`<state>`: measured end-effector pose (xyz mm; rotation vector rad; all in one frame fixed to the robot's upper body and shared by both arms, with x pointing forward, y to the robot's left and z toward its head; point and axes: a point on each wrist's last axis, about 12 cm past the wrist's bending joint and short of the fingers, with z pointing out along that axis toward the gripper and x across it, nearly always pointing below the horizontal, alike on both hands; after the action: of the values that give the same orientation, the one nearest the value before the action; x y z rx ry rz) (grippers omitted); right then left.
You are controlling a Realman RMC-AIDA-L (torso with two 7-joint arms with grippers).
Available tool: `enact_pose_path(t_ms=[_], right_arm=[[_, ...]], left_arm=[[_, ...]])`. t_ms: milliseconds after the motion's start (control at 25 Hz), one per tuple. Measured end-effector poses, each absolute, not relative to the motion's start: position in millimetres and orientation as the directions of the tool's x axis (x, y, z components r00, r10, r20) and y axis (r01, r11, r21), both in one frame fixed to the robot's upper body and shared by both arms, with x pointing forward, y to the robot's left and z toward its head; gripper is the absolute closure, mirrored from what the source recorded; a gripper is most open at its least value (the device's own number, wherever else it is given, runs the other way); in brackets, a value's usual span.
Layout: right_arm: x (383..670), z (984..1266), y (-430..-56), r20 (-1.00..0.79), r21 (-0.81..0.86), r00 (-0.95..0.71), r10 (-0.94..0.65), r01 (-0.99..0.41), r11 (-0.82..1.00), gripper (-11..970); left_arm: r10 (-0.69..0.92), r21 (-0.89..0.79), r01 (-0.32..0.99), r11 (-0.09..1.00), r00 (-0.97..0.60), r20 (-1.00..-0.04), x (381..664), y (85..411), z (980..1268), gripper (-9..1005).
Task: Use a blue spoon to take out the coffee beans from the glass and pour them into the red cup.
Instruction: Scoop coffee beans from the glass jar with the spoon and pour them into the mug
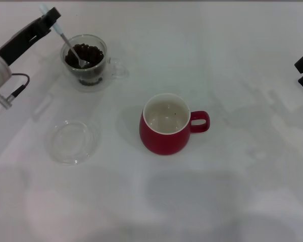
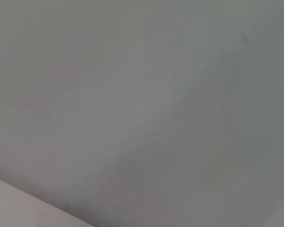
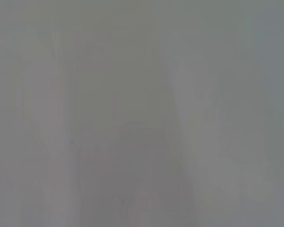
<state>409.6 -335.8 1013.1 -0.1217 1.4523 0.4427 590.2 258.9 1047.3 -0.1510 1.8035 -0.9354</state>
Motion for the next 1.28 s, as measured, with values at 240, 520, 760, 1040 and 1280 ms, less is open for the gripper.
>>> enact_pose_path(t_ms=[240, 520, 760, 1040, 1280], right_arm=[[409.0, 1013.0, -335.3, -0.974, 0.185, 0.054, 0.219, -0.363, 0.913, 111], [410.1, 1013.4, -333.7, -0.973, 0.188, 0.055, 0.223, -0.37, 0.91, 111], [410.6, 1013.6, -330.8, -0.971, 0.196, 0.054, 0.233, -0.38, 0.904, 111], [410.7, 1013.4, -328.2, -0.97, 0.202, 0.051, 0.239, -0.39, 0.899, 110], [411.9, 1014.1, -326.2, -0.968, 0.206, 0.054, 0.247, -0.395, 0.895, 110]], left_arm=[[-0.563, -0.703, 0.286, 0.651, -0.439, -0.7, 582.0, 268.7, 1044.8, 865], [-0.613, -0.751, 0.243, 0.614, -0.453, -0.648, 576.8, 274.8, 1041.8, 865], [-0.654, -0.792, 0.216, 0.571, -0.463, -0.598, 576.0, 276.7, 1042.2, 864], [-0.688, -0.821, 0.222, 0.526, -0.456, -0.564, 573.6, 283.0, 1046.5, 864], [-0.731, -0.845, 0.225, 0.485, -0.427, -0.533, 566.1, 291.5, 1047.7, 864]])
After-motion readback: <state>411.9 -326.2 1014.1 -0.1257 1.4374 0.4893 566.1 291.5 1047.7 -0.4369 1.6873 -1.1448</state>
